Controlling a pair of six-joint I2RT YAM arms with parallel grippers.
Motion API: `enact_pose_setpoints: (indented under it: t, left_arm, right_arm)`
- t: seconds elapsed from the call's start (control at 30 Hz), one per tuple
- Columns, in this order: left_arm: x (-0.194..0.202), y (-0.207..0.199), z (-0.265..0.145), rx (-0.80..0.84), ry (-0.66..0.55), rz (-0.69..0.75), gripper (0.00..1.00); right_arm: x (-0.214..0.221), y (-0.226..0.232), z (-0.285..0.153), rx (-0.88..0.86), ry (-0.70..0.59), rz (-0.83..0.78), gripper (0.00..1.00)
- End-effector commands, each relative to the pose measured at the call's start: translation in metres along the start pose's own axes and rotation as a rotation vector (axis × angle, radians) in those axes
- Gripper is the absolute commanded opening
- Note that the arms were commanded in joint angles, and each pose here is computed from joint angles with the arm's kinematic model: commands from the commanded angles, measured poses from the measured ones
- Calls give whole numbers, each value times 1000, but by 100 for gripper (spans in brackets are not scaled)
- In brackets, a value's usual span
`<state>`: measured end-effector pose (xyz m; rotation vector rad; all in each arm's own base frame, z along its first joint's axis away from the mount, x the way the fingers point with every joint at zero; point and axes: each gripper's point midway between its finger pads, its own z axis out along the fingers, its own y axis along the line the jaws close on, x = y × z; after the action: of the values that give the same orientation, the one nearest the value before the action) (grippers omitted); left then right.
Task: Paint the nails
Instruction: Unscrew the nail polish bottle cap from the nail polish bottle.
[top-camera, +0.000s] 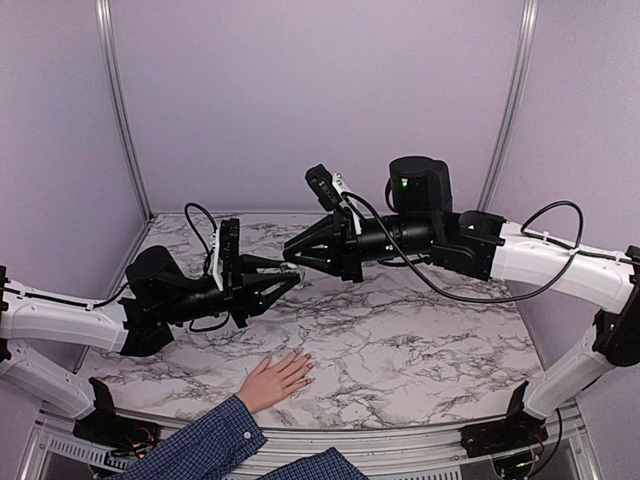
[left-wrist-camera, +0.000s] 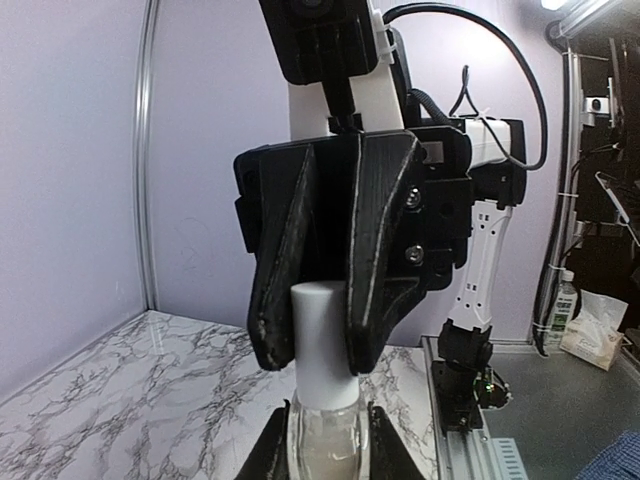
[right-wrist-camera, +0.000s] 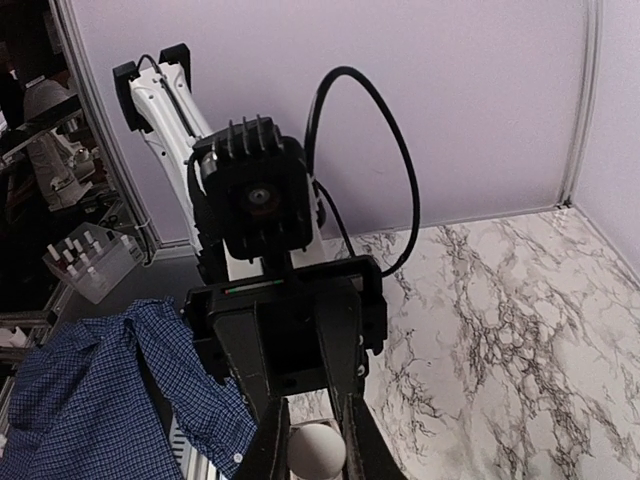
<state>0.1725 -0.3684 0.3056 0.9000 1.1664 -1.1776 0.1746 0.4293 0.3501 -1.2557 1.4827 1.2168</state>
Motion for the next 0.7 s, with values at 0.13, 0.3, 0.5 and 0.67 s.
enact_pose_setpoints:
  t: [0.13, 0.3, 0.5, 0.67]
  left_arm:
    - [-45, -69, -9, 358, -116, 23, 0]
    - [-52, -85, -9, 441, -127, 15, 0]
    - [-59, -93, -9, 483, -138, 17, 0]
    - [-57, -83, -8, 412, -145, 28, 0]
  right_arm:
    - [-26, 48, -10, -245, -99, -132, 0]
    - [-24, 68, -16, -368, -92, -175, 0]
    - [-25, 78, -21, -416, -99, -202, 0]
    - [-21, 71, -19, -372, -78, -192, 18]
